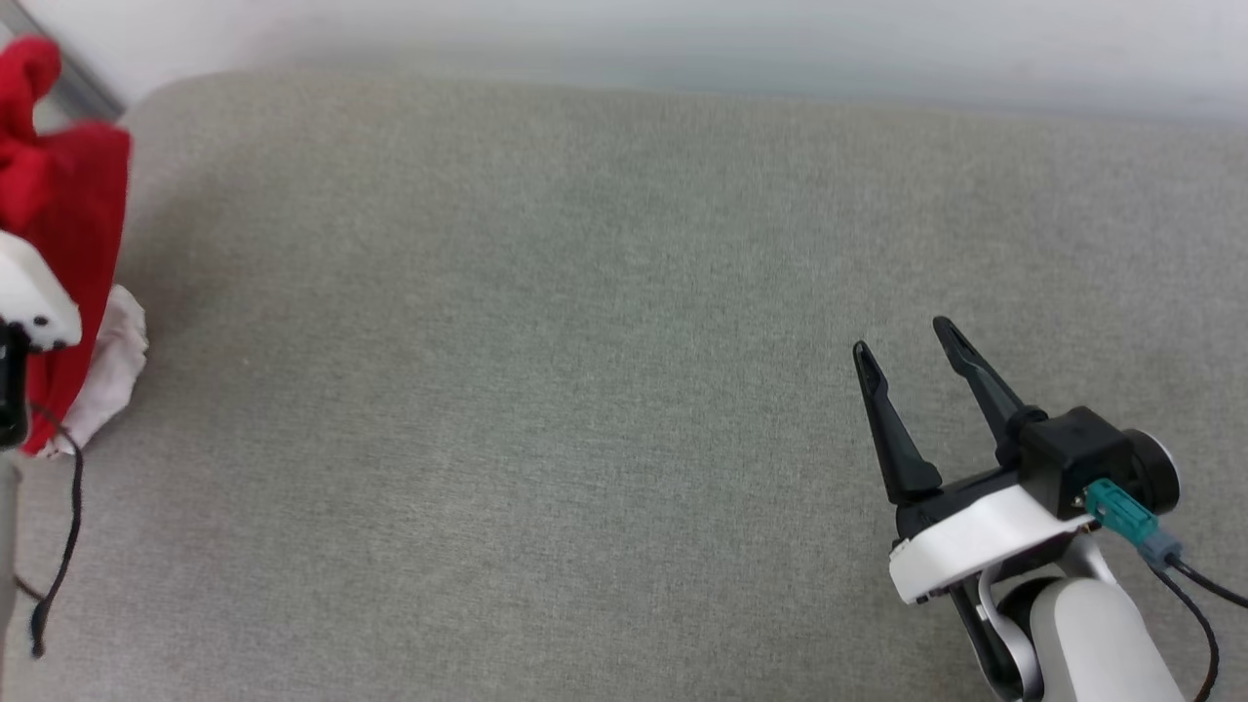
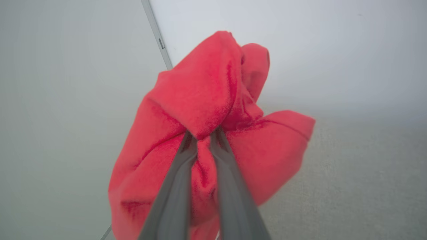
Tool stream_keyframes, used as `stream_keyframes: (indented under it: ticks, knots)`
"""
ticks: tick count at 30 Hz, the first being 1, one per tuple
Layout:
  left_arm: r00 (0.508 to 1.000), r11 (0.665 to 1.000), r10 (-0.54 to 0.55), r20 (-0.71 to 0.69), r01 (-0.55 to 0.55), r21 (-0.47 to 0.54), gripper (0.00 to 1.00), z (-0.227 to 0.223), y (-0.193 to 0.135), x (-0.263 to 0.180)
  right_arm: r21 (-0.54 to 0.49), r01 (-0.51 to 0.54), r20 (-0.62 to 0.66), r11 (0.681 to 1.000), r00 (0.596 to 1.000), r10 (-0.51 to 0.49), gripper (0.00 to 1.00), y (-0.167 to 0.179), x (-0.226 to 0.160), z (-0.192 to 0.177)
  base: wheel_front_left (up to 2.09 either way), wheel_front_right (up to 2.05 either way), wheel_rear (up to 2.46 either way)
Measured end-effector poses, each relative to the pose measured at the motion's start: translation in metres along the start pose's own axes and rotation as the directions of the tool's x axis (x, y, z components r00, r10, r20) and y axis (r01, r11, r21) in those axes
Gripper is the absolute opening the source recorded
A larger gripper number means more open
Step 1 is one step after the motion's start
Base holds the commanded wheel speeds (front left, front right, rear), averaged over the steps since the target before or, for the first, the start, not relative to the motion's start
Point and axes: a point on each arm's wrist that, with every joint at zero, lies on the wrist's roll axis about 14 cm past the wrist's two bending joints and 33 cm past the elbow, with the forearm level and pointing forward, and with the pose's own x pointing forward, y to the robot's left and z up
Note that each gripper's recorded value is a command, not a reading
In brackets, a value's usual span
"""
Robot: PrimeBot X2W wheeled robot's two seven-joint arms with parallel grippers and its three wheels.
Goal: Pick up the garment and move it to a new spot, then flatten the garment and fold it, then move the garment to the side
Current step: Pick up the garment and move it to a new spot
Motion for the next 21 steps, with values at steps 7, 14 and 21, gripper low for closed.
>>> stream_keyframes:
  ticks: [7,14,21]
  knots:
    - [0.940,0.992,-0.081,0.332,0.108,-0.066,0.00,0.090,-0.042,-0.035,-0.006,0.026,0.046,1.000,0.999,-0.026,1.00,0.002,-0.029,0.027,0.00,0.00,0.00]
    - [0.880,0.947,-0.263,0.396,0.314,-0.067,0.00,0.104,-0.124,-0.066,-0.006,0.086,0.077,0.996,0.993,-0.085,1.00,-0.010,-0.058,0.043,0.00,0.00,0.00]
    - [0.756,0.806,-0.532,0.380,0.590,-0.044,0.00,0.087,-0.242,-0.117,-0.002,0.197,0.078,0.980,0.977,-0.196,1.00,-0.037,-0.091,0.046,0.00,0.00,0.00]
